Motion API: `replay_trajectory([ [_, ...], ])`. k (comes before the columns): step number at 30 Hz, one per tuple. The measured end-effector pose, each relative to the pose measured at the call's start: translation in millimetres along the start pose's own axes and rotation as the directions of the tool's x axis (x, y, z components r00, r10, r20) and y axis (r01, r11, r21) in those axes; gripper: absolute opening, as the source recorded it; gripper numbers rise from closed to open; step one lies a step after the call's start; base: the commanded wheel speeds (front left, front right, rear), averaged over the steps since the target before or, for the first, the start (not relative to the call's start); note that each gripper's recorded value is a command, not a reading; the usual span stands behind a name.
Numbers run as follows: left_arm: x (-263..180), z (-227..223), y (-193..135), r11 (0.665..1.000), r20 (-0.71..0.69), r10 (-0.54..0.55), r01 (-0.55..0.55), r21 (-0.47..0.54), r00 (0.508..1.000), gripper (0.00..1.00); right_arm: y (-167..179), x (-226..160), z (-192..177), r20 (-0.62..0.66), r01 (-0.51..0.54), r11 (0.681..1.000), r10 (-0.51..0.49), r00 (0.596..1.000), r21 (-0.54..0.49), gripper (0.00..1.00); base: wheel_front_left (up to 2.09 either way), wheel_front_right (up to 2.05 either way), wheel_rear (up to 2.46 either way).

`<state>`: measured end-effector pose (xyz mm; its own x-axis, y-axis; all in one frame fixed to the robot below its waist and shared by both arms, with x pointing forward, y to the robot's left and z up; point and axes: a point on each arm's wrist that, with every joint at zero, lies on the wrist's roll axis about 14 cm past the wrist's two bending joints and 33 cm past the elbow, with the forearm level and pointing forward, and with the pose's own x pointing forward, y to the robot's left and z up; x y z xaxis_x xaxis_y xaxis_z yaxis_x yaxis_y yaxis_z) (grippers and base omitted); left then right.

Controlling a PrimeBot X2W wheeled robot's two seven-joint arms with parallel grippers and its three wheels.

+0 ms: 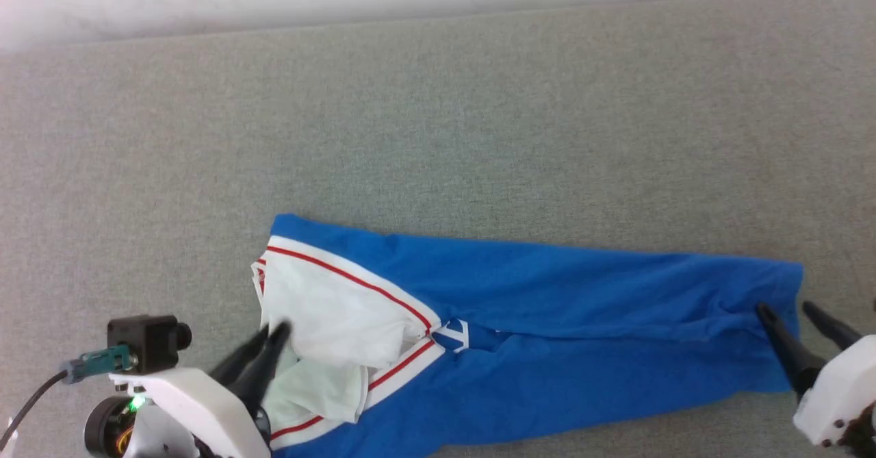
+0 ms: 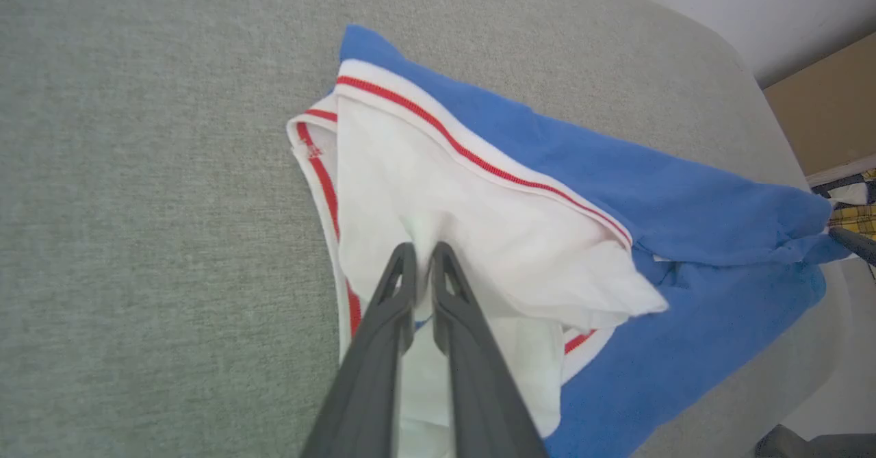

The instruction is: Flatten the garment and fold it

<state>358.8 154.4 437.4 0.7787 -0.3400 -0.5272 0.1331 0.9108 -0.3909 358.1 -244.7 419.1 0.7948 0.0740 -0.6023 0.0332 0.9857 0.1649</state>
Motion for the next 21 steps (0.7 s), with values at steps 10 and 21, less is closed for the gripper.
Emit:
replay_trajectory([
  [10,-41.9,99.5,9.4,0.985,0.533,0.143,-0.171,0.003,0.834,1.0,-28.6,-38.5,34.4,0.169,0.093,0.993,-0.104,0.98,0.071,1.0,0.0,0.0,0.0],
  [21,-45.8,94.3,17.6,0.955,0.625,0.17,-0.282,0.085,0.762,1.0,-35.5,-16.2,-2.3,0.036,0.142,0.985,-0.146,0.989,0.097,1.0,0.0,0.0,0.0],
])
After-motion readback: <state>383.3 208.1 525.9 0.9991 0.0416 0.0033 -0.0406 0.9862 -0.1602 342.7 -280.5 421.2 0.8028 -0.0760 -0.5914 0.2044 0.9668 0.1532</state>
